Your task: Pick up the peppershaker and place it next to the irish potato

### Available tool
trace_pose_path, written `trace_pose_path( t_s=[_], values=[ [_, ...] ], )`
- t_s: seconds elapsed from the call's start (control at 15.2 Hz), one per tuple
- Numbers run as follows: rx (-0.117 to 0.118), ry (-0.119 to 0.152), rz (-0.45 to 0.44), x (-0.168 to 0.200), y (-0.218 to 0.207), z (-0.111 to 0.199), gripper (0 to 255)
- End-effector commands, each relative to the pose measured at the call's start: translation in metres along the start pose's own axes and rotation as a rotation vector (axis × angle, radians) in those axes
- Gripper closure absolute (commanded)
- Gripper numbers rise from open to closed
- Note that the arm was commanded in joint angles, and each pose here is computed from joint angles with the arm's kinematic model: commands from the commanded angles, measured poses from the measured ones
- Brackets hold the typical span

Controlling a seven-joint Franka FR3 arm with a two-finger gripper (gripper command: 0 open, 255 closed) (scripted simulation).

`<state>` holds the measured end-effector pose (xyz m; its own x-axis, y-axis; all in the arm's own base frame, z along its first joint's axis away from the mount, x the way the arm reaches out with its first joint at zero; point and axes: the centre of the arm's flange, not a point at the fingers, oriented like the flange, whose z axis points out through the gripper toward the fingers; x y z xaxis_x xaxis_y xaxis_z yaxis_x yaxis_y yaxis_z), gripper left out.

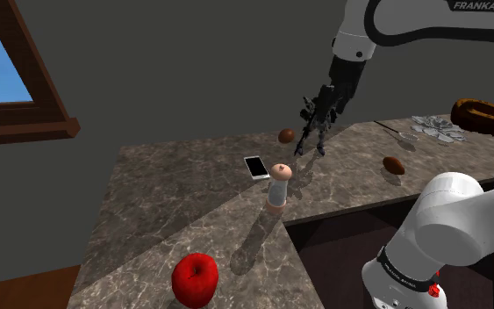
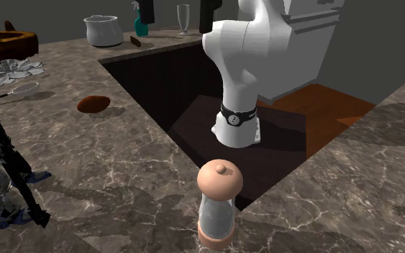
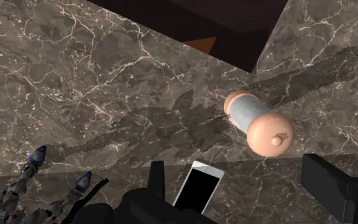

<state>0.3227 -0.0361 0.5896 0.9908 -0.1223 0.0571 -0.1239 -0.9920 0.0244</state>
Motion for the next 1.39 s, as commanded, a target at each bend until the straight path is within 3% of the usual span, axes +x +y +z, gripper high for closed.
trace_pose_path(
  t_s=[0.0, 0.99, 1.32],
  values=[
    [0.0, 0.0, 0.0, 0.0, 0.0, 0.0, 0],
    [-0.154, -0.029, 0.077, 0.034, -0.141, 0.156, 0],
    [-0.154, -0.029, 0.077, 0.033, -0.137, 0.182, 0]
  ],
)
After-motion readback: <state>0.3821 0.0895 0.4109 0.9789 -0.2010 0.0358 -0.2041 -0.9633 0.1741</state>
